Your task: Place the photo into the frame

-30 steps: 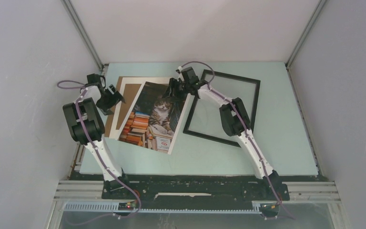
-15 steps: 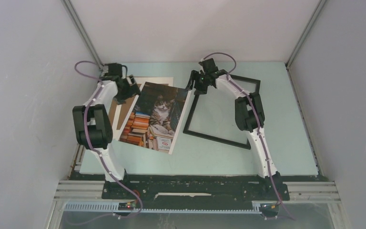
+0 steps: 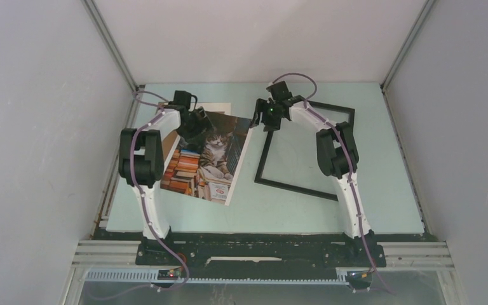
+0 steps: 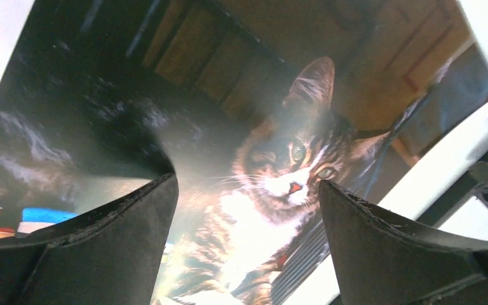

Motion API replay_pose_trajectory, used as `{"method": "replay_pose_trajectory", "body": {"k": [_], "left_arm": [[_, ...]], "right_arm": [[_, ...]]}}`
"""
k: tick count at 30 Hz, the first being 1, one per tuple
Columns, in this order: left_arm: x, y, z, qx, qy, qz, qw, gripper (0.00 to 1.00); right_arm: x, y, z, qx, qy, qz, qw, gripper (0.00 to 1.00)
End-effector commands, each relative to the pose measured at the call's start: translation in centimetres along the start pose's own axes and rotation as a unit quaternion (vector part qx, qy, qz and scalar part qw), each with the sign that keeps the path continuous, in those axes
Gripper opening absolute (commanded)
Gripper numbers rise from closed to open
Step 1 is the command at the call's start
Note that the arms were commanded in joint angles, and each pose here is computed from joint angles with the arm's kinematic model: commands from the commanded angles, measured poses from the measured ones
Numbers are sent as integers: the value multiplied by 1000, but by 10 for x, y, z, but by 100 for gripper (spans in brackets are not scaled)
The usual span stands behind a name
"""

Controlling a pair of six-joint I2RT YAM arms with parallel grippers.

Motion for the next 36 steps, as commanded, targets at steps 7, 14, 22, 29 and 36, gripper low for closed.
{"method": "replay_pose_trajectory", "body": {"k": [7, 14, 22, 29, 36], "left_arm": [[25, -5, 75, 104, -1, -4, 995, 94], [42, -22, 123, 149, 28, -11, 988, 94], [32, -58, 114, 95, 90, 22, 991, 95], [3, -106, 90, -2, 111, 89, 990, 96], [-3, -121, 72, -50, 82, 73, 993, 96]], "right_arm": [[64, 11, -33, 17, -33, -206, 978, 75], [64, 37, -42, -5, -6, -227, 974, 78], [55, 55, -43, -30, 6, -184, 983, 77], [45, 57, -52, -61, 16, -147, 987, 78], [55, 63, -24, 32, 45, -191, 980, 66]]}}
Point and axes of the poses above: each gripper's point midway between its finger pads, its own y axis out along the fingers, its own x axis along the line the jaws close on, z = x × y, the point moved 8 cm from there along -y, back along the fingers, and after that the axes turned 14 degrees about y, right-handed, at the moved point
